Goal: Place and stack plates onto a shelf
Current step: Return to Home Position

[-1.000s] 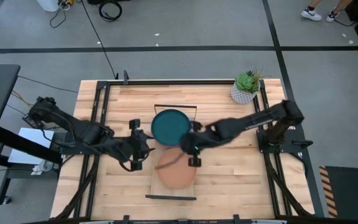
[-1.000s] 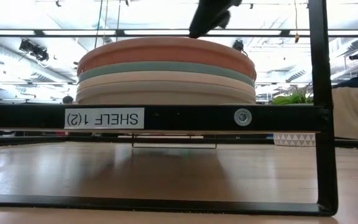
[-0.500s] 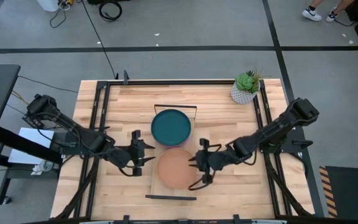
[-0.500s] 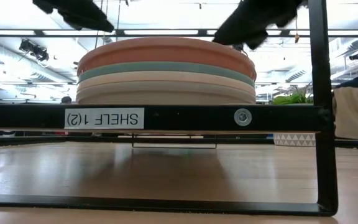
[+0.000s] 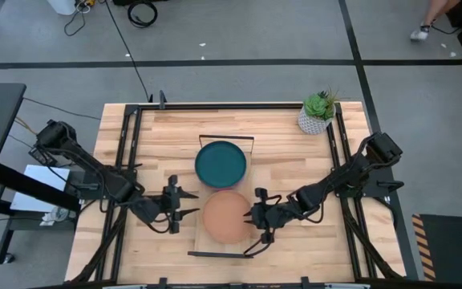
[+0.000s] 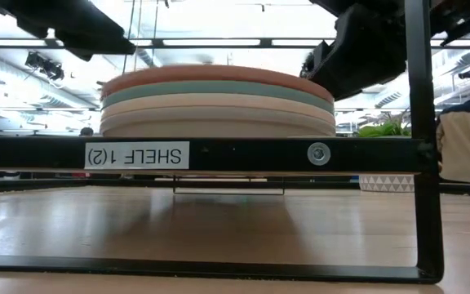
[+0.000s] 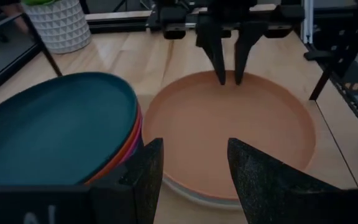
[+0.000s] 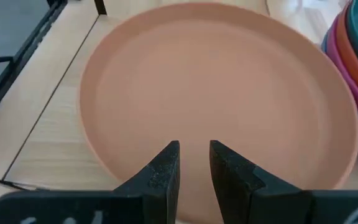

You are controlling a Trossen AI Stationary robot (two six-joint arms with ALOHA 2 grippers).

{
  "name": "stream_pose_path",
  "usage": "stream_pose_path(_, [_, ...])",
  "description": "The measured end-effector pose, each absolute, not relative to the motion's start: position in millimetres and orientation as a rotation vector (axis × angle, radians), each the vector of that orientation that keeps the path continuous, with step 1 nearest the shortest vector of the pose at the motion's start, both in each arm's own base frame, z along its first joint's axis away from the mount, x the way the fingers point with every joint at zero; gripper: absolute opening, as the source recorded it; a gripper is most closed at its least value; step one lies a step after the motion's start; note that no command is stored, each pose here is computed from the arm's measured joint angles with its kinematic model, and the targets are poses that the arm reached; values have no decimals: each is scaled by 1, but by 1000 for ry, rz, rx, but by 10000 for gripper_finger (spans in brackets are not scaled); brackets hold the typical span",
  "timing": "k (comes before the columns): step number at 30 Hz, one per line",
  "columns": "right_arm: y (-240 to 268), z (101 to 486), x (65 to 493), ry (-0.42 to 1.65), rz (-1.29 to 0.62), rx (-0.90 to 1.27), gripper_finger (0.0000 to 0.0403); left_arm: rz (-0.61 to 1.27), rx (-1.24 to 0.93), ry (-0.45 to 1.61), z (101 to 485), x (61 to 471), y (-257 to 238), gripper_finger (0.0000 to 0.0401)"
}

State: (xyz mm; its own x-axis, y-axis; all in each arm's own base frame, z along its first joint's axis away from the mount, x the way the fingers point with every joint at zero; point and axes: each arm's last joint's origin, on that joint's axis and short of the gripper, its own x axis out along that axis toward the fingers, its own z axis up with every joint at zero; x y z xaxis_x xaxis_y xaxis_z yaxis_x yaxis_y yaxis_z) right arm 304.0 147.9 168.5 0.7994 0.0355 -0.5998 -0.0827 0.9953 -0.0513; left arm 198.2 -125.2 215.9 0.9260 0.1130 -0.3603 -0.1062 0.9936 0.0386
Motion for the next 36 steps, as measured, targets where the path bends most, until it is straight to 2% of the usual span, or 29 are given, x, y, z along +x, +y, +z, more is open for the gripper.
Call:
stream_pose_path(5, [149, 170, 305, 629, 75, -81, 93, 134, -2, 348, 206, 192, -126, 185])
stream_pose_path(11, [148, 205, 292, 532, 48, -106, 93, 121, 1, 340, 200, 184, -131, 185])
stream_pose_path(15, [150, 215, 275, 512, 12, -133, 93, 123, 21, 328, 193, 176, -135, 185])
stream_pose_path(24, [138, 208, 216, 443, -83, -89, 93, 165, -10, 245, 187, 139, -124, 185])
stream_pose_path(29, [120, 206, 190, 405, -97, -65, 93, 159, -16, 203, 196, 133, -108, 170])
stream_pose_path(36, [88, 200, 160, 334, -108, 2, 93, 5, 86, 205, 197, 130, -86, 135])
